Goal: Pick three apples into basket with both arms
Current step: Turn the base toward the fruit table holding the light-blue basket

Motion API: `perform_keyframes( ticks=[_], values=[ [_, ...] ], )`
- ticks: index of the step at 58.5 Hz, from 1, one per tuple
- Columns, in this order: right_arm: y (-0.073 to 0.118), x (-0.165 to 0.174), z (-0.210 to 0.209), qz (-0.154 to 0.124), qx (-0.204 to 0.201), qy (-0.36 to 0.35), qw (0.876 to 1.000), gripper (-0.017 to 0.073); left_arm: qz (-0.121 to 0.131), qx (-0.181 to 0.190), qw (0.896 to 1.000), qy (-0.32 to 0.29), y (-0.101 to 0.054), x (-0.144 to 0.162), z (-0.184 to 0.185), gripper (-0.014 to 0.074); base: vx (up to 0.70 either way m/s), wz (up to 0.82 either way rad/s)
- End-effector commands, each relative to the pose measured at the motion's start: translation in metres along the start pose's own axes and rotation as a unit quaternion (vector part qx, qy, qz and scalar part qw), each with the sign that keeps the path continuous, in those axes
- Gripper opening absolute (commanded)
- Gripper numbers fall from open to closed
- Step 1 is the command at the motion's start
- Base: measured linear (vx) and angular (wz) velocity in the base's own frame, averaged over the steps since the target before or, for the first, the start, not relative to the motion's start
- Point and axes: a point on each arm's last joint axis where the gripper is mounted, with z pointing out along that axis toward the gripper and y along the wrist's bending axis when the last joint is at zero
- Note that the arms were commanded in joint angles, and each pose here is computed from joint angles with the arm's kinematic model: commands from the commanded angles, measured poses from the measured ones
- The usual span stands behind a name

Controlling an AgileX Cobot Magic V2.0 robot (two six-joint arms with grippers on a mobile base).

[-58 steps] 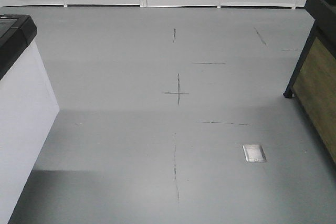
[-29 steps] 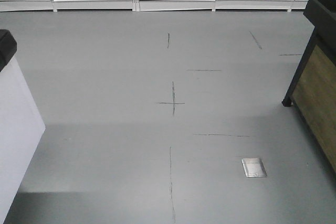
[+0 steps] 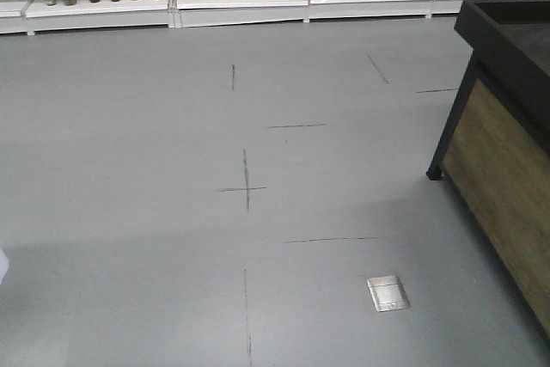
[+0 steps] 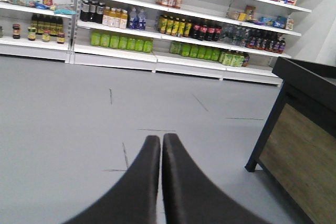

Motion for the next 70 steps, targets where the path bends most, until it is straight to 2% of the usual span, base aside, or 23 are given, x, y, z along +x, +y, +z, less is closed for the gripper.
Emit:
perform_keyframes(
  ticks=[1, 70],
  values=[
    [0.0008, -0.0026, -0.0003, -0.003, -0.008, -0.036, 0.999, -0.0005, -0.006, 0.01, 0.998, -0.059, -0.0031, -0.0161, -0.0032, -0.0006, 0.23, -0.36],
    [0.0008, -0.0027, -0.0003, -0.003, -0.008, -0.036, 0.999, -0.0005, -0.006, 0.01, 0.998, -0.059, -0.0031, -0.0161, -0.0032, -0.0006, 0.14, -0.48]
  ],
)
